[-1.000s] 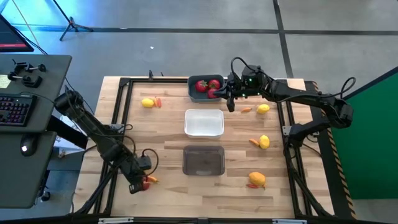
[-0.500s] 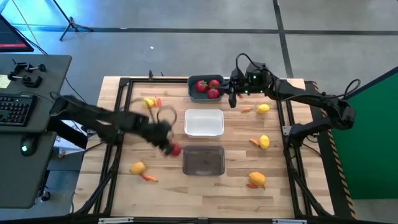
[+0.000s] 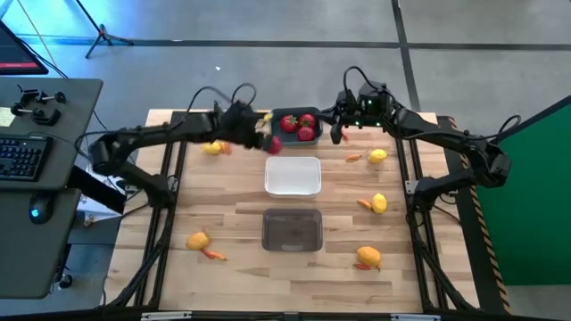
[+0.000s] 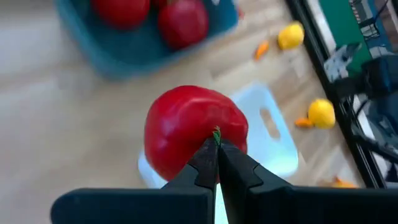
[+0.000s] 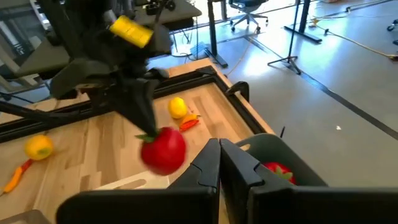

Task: Sort produce into baskets
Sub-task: Put the red tomato into the blue bin, then put the orange chili pepper into the white bin

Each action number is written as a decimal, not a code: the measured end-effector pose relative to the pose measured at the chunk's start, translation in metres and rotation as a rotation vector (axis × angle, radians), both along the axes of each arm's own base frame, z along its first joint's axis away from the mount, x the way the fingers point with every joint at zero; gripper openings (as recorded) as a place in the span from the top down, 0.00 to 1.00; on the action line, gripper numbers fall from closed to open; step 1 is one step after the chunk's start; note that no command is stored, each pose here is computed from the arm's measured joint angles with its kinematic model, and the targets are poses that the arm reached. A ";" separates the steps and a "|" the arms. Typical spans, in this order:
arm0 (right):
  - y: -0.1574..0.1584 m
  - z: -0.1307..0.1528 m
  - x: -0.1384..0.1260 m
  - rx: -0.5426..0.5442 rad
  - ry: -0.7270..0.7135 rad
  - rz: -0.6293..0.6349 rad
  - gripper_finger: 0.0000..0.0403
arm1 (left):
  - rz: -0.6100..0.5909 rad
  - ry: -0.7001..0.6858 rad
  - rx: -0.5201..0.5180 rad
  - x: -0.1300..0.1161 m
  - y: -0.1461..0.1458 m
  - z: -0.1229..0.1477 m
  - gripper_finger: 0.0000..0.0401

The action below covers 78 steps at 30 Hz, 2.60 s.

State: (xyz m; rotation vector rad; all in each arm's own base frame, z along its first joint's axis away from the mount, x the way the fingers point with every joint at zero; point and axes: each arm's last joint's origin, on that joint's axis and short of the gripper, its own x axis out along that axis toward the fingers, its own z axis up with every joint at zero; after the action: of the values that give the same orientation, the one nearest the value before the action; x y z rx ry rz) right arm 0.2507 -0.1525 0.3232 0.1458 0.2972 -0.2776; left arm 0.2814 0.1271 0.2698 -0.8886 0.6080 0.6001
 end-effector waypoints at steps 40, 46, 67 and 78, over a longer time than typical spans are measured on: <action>-0.021 0.000 -0.014 -0.030 0.009 -0.074 1.00 | -0.208 0.242 0.042 0.068 0.112 -0.050 0.71; -0.021 0.000 -0.014 -0.038 0.012 -0.072 1.00 | -0.245 0.254 0.074 0.069 0.112 -0.052 0.83; 0.005 -0.029 -0.017 0.227 0.309 -0.238 1.00 | -0.238 -0.157 0.506 -0.006 0.043 -0.022 1.00; 0.033 -0.054 -0.037 0.437 0.676 -0.324 0.93 | -0.264 -0.385 0.470 -0.062 0.017 -0.031 1.00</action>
State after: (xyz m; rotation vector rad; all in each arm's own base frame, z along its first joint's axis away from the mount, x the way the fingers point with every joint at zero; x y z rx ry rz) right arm 0.2137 -0.1198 0.2690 0.5366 1.0110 -0.5811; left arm 0.2189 0.1441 0.2388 -0.4503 0.2121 0.2990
